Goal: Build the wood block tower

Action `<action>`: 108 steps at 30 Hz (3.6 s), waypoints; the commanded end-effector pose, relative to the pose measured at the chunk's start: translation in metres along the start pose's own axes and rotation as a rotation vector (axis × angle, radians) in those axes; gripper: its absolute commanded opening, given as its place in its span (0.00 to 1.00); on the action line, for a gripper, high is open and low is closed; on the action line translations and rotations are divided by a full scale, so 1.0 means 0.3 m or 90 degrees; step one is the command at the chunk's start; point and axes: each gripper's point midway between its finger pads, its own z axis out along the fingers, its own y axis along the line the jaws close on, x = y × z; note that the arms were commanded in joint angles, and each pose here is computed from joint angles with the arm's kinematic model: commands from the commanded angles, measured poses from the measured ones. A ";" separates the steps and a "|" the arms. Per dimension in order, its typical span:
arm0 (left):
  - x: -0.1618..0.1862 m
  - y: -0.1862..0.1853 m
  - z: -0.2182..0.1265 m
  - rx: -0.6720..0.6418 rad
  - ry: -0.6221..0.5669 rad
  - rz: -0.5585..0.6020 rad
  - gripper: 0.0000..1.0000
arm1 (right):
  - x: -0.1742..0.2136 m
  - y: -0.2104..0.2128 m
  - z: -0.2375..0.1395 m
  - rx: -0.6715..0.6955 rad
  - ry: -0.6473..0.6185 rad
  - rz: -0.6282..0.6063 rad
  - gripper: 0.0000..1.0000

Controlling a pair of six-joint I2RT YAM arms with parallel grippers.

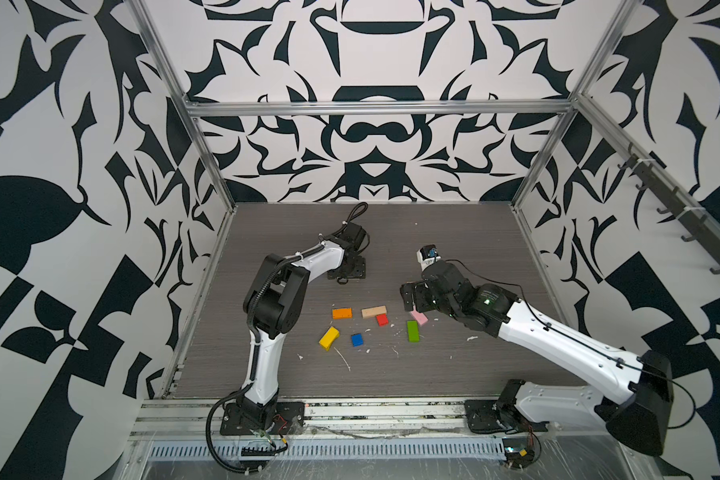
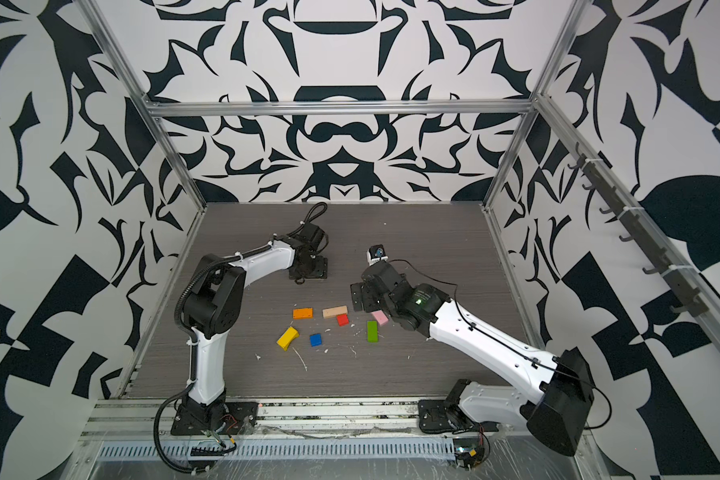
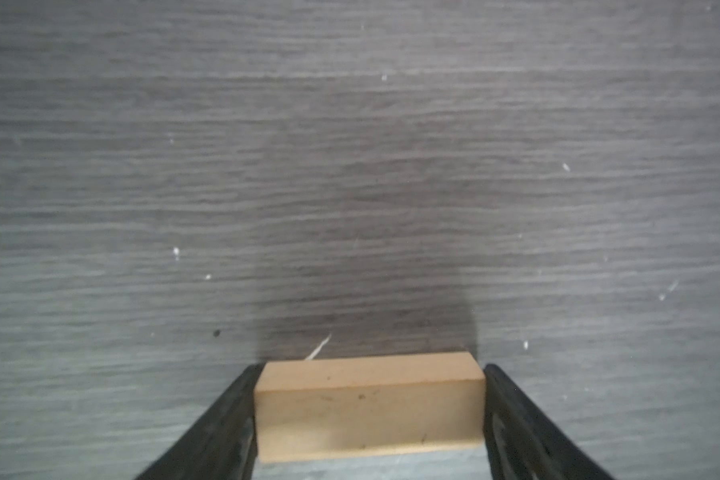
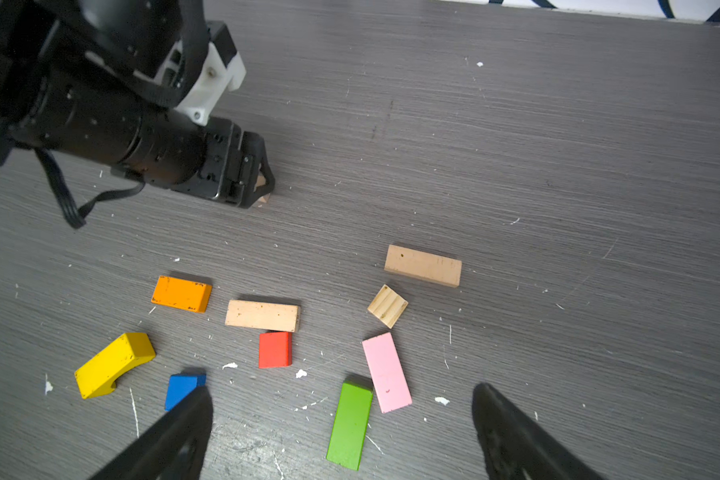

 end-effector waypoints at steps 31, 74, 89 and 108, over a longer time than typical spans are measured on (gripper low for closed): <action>0.023 0.061 -0.045 -0.058 0.029 -0.012 0.99 | -0.052 0.027 -0.078 -0.074 -0.094 0.023 1.00; 0.408 -0.234 -0.240 -0.027 0.070 -0.155 0.93 | 0.096 -0.012 -0.206 -0.138 -0.051 -0.026 1.00; 0.430 -0.249 -0.176 -0.035 0.075 -0.163 0.91 | 0.111 -0.017 -0.219 -0.138 -0.040 -0.045 1.00; 0.460 -0.258 -0.099 -0.020 0.089 -0.118 0.87 | 0.157 -0.010 -0.208 -0.157 -0.016 -0.042 0.99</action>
